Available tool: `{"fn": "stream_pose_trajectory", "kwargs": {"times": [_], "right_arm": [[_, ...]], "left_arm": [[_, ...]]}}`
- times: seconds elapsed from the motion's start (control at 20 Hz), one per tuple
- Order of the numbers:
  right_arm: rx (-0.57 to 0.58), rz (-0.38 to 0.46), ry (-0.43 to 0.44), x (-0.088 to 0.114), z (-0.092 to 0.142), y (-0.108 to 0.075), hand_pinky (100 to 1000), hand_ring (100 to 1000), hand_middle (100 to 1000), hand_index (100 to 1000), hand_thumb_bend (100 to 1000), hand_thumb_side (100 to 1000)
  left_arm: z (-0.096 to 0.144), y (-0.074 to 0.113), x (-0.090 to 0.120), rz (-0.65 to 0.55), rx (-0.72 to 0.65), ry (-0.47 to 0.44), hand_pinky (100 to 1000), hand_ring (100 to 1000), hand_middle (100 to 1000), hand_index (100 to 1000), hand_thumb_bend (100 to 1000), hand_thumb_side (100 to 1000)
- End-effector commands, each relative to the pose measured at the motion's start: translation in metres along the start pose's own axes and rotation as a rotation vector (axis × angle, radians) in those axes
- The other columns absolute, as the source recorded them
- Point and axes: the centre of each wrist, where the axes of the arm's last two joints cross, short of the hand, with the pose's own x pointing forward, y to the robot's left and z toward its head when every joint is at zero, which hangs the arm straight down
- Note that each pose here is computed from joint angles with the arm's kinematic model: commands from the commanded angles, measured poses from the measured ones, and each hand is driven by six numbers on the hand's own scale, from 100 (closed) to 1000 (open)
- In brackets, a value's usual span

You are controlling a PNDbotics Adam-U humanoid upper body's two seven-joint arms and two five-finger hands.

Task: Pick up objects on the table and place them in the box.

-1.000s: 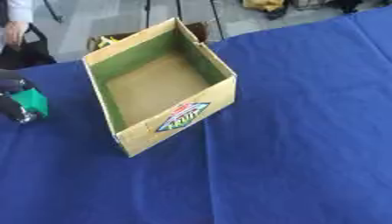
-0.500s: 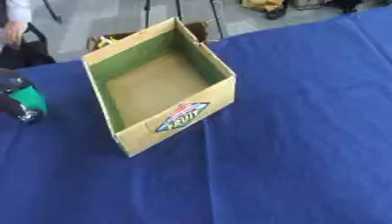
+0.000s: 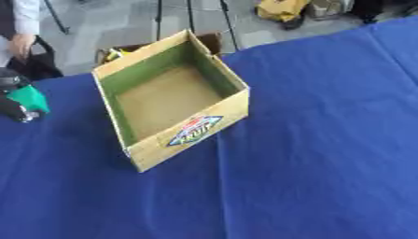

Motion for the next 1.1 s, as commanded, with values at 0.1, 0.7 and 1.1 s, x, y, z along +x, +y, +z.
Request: {"fn": "stream_pose_trajectory", "kwargs": {"times": [0.1,0.7,1.1], "right_arm": [[-0.012,0.002,-0.015,0.002,-0.002,-0.006,814,837,827,843,100,1000],[0.067,-0.061,-0.007,0.007,0.006,0.009,814,837,827,844,100,999],[0.104,-0.153,-0.044,0.022,0.001,0.022,814,836,827,844,100,996]], "left_arm": [[0.023,0.031,-0.003,-0.029,0.133,-0.024,333,370,498,693,100,446],[0.062,0.068,0.067,-0.126,0.451,-0.228,273,340,481,675,100,430],[0.051,0.066,0.124,-0.107,0.462,-0.367,263,336,477,671,100,431]]}}
